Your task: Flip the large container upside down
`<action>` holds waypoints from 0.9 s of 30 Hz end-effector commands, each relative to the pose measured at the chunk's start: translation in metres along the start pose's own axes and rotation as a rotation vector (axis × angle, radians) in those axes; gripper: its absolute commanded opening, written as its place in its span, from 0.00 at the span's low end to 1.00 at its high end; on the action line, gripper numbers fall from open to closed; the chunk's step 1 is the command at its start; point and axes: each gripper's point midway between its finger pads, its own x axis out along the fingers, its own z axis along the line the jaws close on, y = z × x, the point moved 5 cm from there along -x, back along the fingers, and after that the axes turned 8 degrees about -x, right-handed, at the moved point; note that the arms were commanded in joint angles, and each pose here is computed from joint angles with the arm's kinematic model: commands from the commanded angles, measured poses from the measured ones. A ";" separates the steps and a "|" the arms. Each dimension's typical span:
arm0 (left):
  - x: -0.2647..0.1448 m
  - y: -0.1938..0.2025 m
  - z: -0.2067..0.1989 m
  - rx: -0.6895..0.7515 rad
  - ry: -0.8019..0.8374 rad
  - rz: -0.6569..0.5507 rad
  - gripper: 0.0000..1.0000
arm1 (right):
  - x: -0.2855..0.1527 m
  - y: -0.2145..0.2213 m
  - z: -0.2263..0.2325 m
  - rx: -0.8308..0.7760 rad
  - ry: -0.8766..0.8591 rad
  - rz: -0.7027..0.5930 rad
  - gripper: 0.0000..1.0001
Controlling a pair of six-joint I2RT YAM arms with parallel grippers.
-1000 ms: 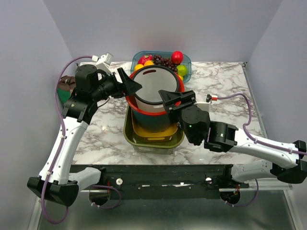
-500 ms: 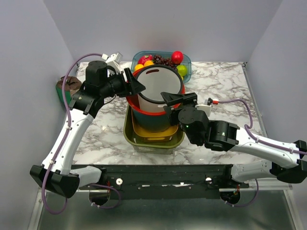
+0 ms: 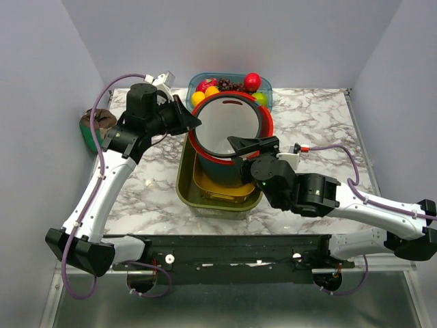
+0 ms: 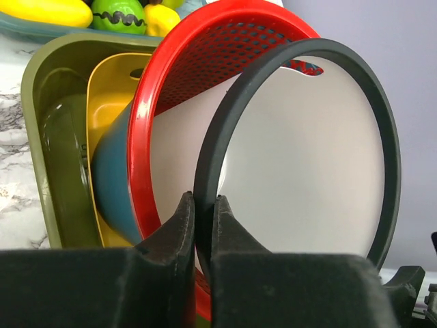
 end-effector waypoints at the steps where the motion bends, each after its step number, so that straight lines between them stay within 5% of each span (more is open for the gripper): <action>1: -0.006 0.003 -0.018 0.023 0.062 0.022 0.03 | 0.005 -0.009 -0.004 0.006 0.013 -0.061 0.77; 15: -0.033 -0.038 -0.054 -0.074 0.066 -0.159 0.00 | 0.000 -0.001 0.014 -0.029 -0.063 0.003 0.76; 27: -0.037 -0.021 -0.053 0.020 0.054 -0.076 0.00 | 0.005 0.016 0.028 -0.110 -0.149 0.042 0.75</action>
